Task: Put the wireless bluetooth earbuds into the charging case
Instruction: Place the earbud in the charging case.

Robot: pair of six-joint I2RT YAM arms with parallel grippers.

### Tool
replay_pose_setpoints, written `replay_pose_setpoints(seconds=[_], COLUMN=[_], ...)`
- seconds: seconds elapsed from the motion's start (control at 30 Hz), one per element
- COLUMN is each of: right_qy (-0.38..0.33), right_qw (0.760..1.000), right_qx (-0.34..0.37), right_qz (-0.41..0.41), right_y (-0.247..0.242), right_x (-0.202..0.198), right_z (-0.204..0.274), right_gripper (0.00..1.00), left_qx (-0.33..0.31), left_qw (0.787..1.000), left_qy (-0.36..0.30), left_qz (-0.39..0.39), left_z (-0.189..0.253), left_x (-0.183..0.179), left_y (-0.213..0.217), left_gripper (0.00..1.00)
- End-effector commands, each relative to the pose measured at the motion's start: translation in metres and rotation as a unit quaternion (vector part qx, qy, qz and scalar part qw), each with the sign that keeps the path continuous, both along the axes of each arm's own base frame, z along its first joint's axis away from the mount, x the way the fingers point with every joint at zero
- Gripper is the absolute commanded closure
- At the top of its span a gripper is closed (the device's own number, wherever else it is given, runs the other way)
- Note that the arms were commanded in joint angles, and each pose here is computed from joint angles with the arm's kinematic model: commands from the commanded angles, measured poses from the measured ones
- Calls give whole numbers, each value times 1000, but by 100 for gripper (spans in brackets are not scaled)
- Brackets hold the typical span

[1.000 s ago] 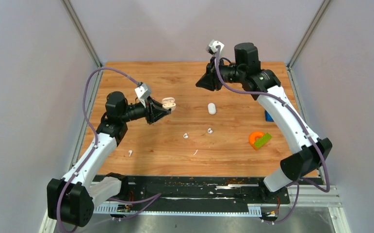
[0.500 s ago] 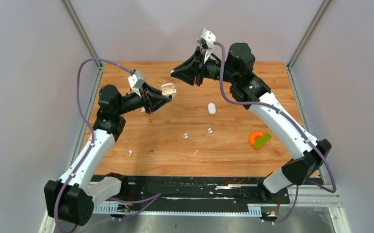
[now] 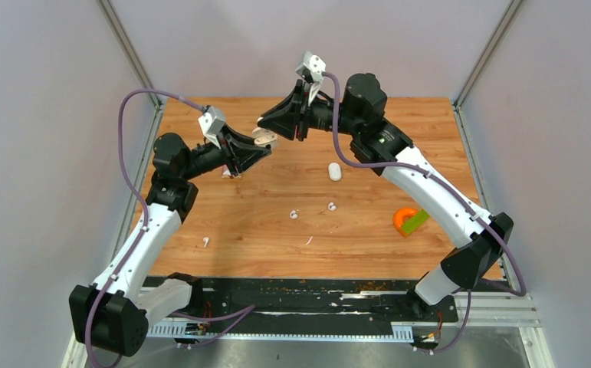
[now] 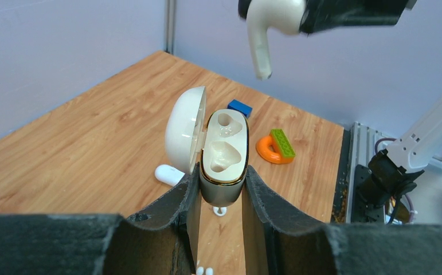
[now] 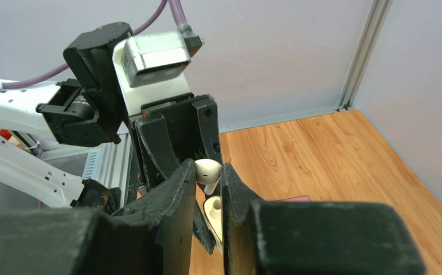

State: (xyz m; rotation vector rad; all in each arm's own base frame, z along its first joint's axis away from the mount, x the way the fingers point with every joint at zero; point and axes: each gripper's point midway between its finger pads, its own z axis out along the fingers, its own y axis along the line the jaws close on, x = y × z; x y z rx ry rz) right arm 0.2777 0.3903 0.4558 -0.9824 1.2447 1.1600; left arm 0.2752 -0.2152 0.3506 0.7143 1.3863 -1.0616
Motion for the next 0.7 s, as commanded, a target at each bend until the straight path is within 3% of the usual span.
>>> replay_pose_setpoints(seconds=[0.0,0.67], right_qy=[-21,-30], right_qw=[1000,999], right_qx=[18,14], right_qz=[-6,-17], right_y=[7,17], right_x=[0,-3], right_z=[6,-7], right_gripper=[97,97], left_qx=[-21,-28], left_qw=[999,998], left_qy=[-45,-51], left_qz=[2,4], left_z=[39,48], left_x=[-3,-7], left_y=[0,1], left_gripper=[100,100])
